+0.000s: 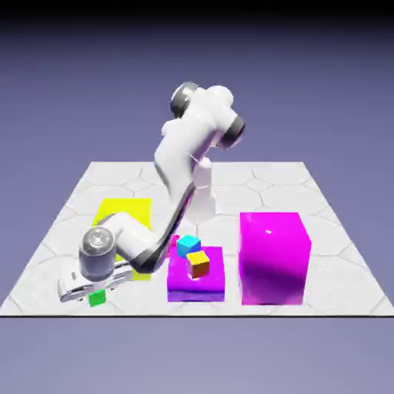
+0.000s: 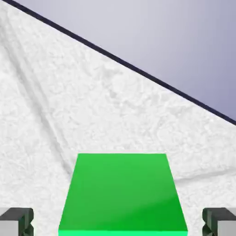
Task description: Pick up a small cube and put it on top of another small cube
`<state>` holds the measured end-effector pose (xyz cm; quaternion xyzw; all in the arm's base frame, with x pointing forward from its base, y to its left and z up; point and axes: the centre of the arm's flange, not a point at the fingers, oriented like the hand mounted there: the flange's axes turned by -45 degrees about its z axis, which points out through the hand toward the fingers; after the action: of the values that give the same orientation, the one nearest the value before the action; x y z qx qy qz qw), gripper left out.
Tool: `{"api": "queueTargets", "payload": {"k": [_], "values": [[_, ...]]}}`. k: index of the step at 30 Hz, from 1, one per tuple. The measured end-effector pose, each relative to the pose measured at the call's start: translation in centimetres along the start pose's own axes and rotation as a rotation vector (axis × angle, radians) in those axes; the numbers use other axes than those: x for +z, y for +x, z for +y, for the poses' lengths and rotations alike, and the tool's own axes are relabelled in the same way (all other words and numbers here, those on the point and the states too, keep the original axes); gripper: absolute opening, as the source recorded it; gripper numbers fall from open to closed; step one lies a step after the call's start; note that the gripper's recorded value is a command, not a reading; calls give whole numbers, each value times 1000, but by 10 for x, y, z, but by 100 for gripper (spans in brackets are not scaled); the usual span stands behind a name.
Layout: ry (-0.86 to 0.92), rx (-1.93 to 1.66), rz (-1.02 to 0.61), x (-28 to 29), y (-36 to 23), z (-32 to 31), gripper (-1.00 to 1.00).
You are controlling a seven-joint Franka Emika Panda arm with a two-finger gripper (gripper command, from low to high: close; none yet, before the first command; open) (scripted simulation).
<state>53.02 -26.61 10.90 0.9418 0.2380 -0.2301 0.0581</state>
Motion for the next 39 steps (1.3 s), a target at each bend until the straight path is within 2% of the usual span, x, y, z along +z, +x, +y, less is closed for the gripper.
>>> {"api": "queueTargets", "payload": {"k": [10, 16, 22, 32, 39], "values": [[1, 0, 0, -68, -9, 0, -100], [-44, -2, 2, -142, -8, -77, -100], [-65, -26, 10, -187, -17, -159, -100], [-70, -134, 2, -202, -45, -292, -100], [-82, -130, 3, -192, -45, -294, -100]]}}
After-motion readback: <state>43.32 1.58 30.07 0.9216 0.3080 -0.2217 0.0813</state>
